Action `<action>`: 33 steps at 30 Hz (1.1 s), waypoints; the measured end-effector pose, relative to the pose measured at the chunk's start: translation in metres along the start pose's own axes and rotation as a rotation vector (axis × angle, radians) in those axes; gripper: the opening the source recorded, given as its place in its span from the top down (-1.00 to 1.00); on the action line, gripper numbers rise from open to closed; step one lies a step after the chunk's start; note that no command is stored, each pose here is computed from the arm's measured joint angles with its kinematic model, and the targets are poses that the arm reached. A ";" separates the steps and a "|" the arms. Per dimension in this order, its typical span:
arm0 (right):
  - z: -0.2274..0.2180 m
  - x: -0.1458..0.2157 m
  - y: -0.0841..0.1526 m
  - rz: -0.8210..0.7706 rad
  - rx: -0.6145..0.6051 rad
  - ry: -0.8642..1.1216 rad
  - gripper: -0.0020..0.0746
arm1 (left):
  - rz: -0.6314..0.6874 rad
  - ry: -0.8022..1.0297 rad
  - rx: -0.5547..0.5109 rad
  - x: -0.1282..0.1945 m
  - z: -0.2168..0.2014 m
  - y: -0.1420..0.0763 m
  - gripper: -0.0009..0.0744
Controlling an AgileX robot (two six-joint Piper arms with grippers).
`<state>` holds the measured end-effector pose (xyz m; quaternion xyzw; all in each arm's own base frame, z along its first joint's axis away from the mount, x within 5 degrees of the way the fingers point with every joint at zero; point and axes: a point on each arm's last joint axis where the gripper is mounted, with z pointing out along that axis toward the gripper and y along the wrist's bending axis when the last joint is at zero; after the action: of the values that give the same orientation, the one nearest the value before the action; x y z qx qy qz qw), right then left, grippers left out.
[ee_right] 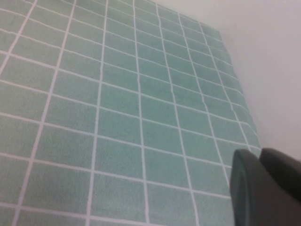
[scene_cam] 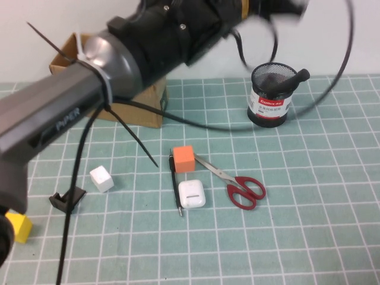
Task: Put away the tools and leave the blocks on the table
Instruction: Pick up the scissors from the table
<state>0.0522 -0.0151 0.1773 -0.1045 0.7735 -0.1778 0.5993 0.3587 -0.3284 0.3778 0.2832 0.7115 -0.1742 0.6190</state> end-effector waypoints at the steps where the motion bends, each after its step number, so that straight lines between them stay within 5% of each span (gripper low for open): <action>1: 0.000 0.000 0.000 0.000 0.000 0.000 0.97 | 0.040 0.110 -0.008 0.010 -0.001 -0.002 0.98; 7: 0.000 0.000 0.000 0.000 0.000 0.000 0.97 | 0.115 0.703 0.114 0.058 -0.024 -0.025 0.98; 12: 0.000 0.000 0.000 0.000 0.000 0.000 0.97 | 0.120 0.925 0.179 0.073 -0.046 -0.036 0.98; 24: 0.000 0.000 0.000 0.000 0.000 0.000 0.97 | 0.068 0.742 0.167 0.097 -0.160 -0.020 0.98; 33: 0.000 0.000 0.000 0.000 0.000 0.000 0.97 | -0.076 0.530 -0.031 0.119 -0.270 0.012 0.98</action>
<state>0.0522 -0.0151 0.1773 -0.1045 0.7735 -0.1778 0.5993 0.1467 -0.1351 0.3087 0.2826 0.8614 -0.1064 0.4085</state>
